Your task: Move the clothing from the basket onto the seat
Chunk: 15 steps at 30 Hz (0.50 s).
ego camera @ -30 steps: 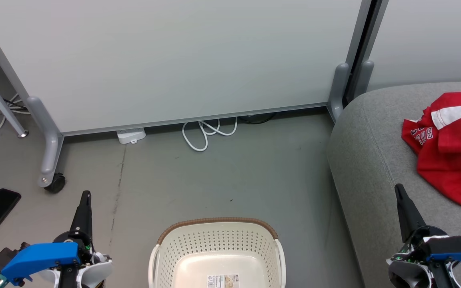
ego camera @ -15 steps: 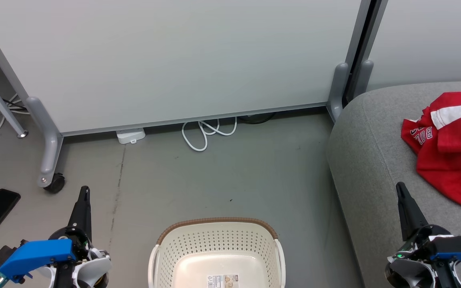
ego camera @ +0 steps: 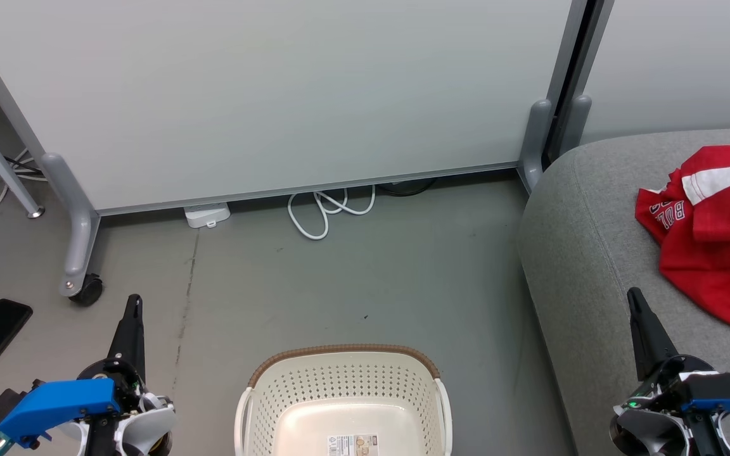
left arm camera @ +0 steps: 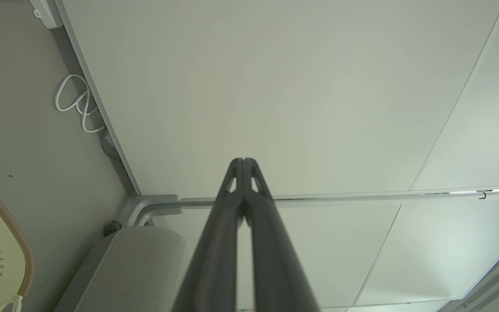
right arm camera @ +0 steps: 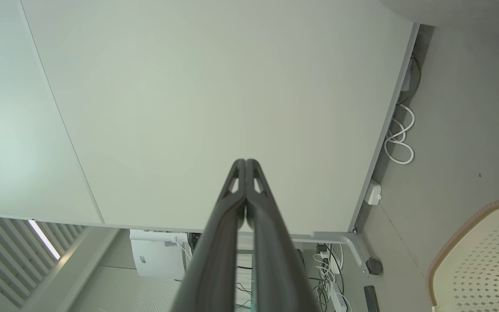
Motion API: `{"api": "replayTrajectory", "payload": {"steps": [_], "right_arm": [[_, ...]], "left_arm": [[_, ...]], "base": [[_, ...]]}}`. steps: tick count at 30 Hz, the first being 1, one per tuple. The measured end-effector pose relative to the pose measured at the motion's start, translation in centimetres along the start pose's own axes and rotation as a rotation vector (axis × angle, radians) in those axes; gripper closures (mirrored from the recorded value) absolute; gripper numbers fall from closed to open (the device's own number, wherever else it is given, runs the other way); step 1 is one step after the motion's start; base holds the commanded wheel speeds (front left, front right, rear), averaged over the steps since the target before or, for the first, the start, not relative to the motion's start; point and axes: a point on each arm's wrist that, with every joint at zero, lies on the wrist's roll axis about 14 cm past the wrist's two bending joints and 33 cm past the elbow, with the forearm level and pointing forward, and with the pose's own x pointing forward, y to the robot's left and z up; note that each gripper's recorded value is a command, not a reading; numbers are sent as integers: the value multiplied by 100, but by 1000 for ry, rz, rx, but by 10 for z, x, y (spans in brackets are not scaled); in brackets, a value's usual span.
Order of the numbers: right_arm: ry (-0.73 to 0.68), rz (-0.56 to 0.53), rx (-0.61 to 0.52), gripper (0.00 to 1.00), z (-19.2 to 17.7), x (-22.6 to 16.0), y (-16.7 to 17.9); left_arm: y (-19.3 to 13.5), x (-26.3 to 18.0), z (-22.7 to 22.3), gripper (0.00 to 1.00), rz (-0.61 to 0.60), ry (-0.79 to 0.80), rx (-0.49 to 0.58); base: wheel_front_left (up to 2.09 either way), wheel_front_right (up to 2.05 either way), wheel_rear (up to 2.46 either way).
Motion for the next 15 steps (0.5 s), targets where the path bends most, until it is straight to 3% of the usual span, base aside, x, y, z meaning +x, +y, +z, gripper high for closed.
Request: {"api": "replayTrajectory", "payload": {"steps": [15], "right_arm": [[0,0,0,100,0,0,0]], "left_arm": [[0,0,0,100,0,0,0]], "base": [[0,0,0]]}}
